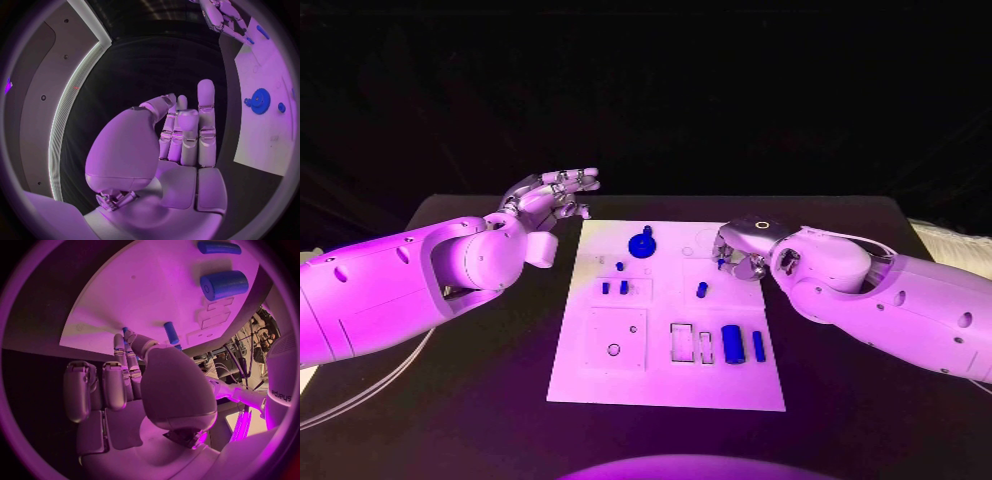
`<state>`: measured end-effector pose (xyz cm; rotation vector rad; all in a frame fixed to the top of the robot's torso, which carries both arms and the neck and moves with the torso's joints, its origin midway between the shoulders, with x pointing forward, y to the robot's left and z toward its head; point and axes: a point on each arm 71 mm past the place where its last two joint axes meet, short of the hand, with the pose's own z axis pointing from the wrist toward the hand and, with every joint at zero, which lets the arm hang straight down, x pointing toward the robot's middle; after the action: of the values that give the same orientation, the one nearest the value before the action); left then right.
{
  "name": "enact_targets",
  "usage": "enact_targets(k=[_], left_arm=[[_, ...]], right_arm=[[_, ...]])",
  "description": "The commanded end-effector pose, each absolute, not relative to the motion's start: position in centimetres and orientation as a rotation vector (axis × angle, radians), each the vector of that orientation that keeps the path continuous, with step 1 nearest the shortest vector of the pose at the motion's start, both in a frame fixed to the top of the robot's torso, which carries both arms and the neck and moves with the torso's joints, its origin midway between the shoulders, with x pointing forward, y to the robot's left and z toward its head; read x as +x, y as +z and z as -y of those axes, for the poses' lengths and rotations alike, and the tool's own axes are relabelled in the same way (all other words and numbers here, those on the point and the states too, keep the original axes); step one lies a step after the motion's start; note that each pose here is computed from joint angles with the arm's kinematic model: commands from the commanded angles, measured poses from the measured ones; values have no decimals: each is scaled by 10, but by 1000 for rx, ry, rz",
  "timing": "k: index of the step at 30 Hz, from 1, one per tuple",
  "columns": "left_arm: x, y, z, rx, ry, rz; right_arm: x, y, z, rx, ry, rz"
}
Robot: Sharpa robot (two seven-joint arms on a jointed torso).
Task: Assemble the parts on the task board
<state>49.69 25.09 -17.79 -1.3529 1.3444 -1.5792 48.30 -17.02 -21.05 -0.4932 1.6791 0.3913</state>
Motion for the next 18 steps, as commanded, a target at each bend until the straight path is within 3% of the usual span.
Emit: enact_targets(k=[1,12,18], left_arm=[[497,-177,-249,-1341,-1590,-1354],[498,-178,-250,-1342,-1591,-1357],[498,-179,-250,-1342,-1591,-1358]], right_arm=[[484,-202,171,-472,394,-1630],[476,-188,171,-448,447,-1612],[455,-175,148,-469,554,-1577]])
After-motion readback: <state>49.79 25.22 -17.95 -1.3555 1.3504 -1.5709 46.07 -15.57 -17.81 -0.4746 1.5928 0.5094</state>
